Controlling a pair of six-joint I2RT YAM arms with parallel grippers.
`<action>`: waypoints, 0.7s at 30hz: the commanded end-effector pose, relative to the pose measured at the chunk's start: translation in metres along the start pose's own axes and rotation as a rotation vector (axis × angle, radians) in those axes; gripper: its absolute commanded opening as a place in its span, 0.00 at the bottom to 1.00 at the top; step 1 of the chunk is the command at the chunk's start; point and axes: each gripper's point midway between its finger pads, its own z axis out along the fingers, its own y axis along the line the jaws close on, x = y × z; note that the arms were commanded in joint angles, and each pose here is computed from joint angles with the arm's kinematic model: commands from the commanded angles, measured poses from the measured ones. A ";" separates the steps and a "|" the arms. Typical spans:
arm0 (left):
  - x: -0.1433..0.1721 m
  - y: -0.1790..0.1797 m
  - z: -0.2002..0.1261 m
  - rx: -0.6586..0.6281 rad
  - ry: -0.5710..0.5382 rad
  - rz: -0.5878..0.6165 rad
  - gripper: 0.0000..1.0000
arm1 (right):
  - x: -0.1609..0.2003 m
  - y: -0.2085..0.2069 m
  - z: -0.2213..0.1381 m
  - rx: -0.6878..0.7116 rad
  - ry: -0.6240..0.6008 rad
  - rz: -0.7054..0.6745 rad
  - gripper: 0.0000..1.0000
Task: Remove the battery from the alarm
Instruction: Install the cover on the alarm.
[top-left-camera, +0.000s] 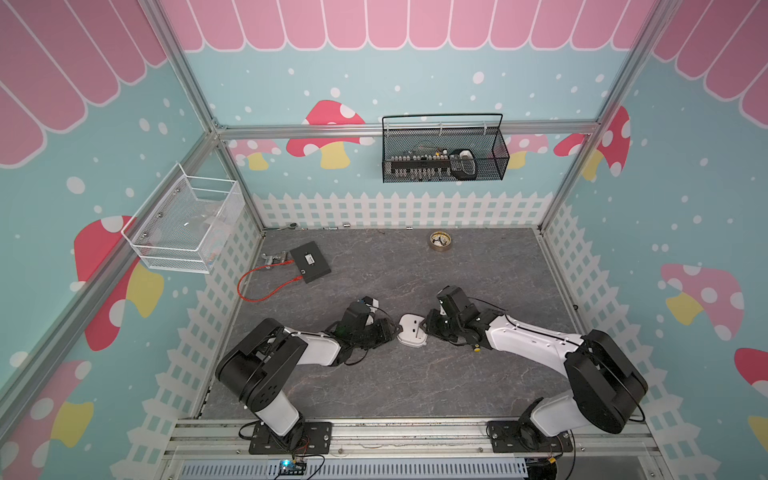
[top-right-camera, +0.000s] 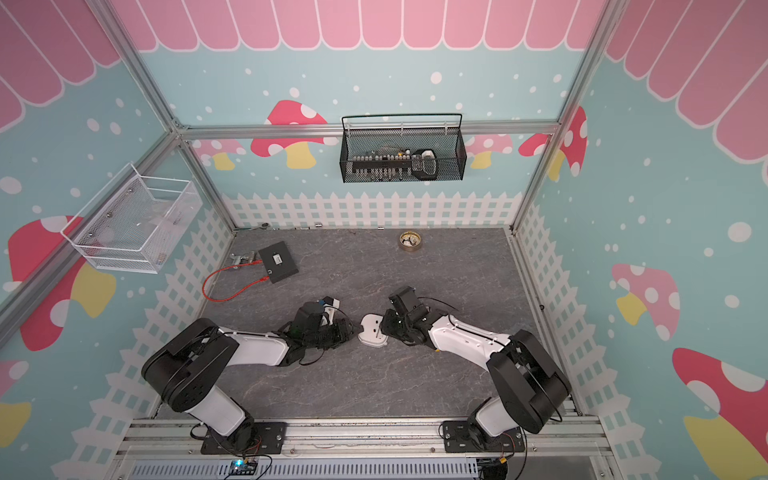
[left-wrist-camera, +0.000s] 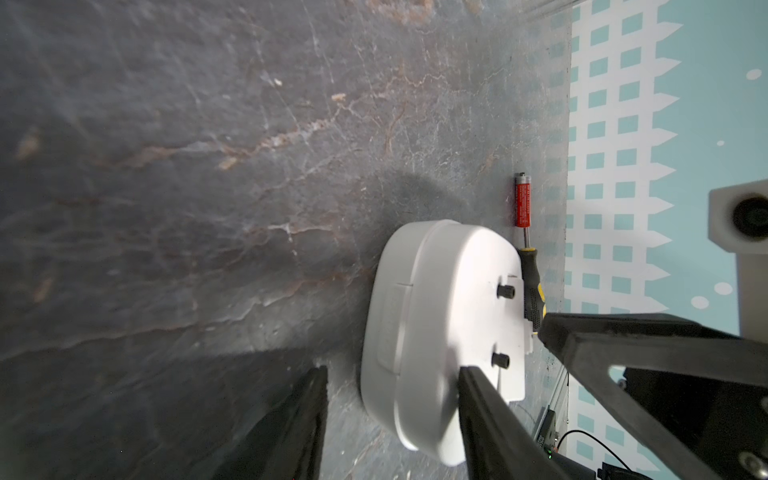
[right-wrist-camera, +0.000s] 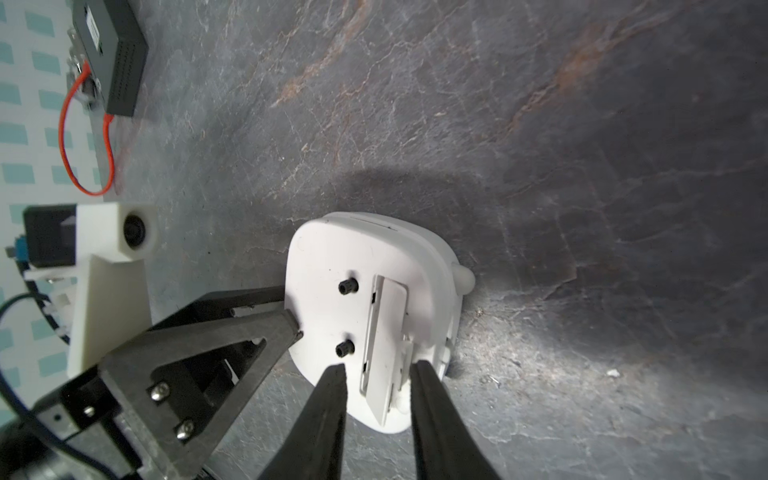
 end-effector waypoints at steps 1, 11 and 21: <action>0.010 0.014 -0.001 -0.052 0.022 -0.005 0.54 | -0.005 0.001 -0.005 0.016 -0.018 -0.021 0.22; 0.008 0.013 -0.002 -0.049 0.016 -0.002 0.54 | -0.002 -0.001 0.006 0.020 0.008 -0.018 0.16; 0.008 0.013 -0.002 -0.048 0.016 -0.002 0.53 | -0.001 -0.002 0.012 0.005 0.012 -0.003 0.07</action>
